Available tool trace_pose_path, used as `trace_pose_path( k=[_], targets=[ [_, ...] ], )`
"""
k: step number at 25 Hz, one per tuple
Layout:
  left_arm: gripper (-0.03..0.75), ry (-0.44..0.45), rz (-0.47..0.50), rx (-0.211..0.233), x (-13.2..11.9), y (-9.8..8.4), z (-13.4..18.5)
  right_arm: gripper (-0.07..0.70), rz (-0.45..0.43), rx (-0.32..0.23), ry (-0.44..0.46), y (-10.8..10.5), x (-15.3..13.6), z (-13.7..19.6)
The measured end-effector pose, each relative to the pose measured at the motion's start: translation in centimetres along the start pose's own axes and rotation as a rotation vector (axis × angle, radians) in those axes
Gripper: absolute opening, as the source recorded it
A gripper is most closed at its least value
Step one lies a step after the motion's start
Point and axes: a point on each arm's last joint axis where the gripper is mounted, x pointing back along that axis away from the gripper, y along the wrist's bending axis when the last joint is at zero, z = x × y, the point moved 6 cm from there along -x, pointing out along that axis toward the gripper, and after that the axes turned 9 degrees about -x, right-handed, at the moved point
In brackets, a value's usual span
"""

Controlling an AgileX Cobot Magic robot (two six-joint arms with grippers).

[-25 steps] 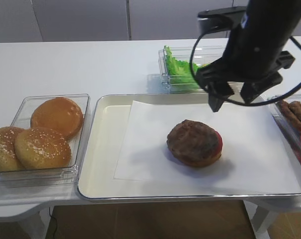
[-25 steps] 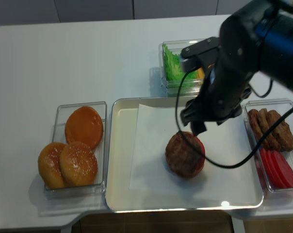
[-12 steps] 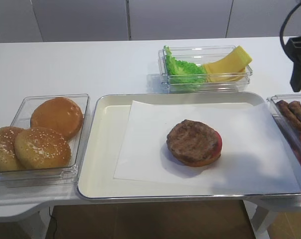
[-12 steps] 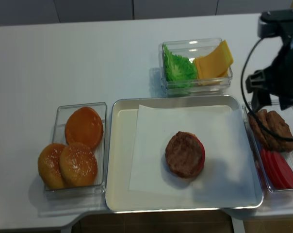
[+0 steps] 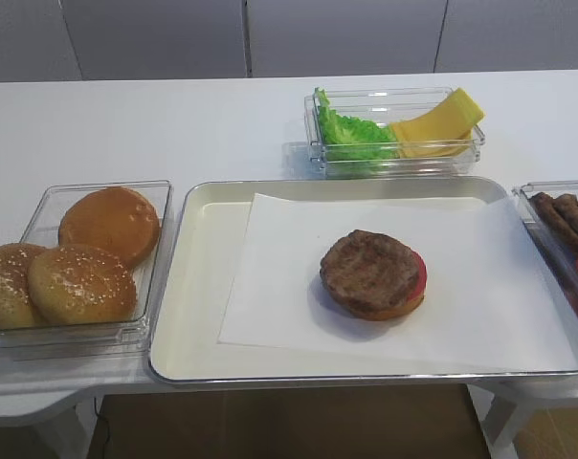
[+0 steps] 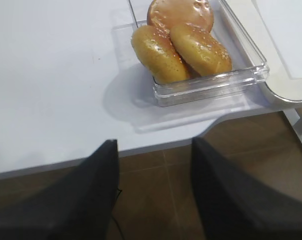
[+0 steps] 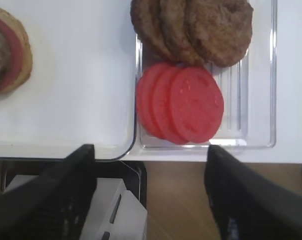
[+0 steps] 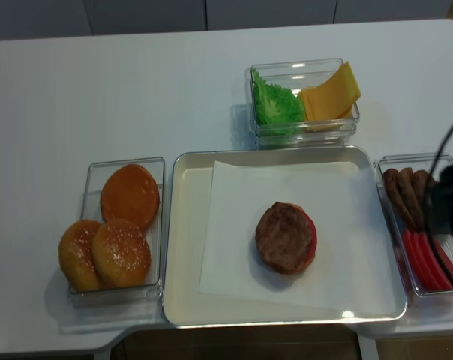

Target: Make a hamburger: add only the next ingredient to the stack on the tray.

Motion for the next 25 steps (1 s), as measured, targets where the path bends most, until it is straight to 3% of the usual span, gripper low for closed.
trace_pose_path(
  k=[9, 20, 25],
  targets=[
    [0.351, 0.000, 0.000, 0.000, 0.0, 0.0, 0.0, 0.510, -0.042, 0.019, -0.189, -1.4, 3.5, 6.7],
    [0.351, 0.000, 0.000, 0.000, 0.0, 0.0, 0.0, 0.510, -0.120, 0.060, -0.531, -2.4, 8.1, 12.7],
    [0.351, 0.000, 0.000, 0.000, 0.0, 0.0, 0.0, 0.510, -0.152, 0.081, -0.616, -2.7, 7.9, 15.2]
  ],
)
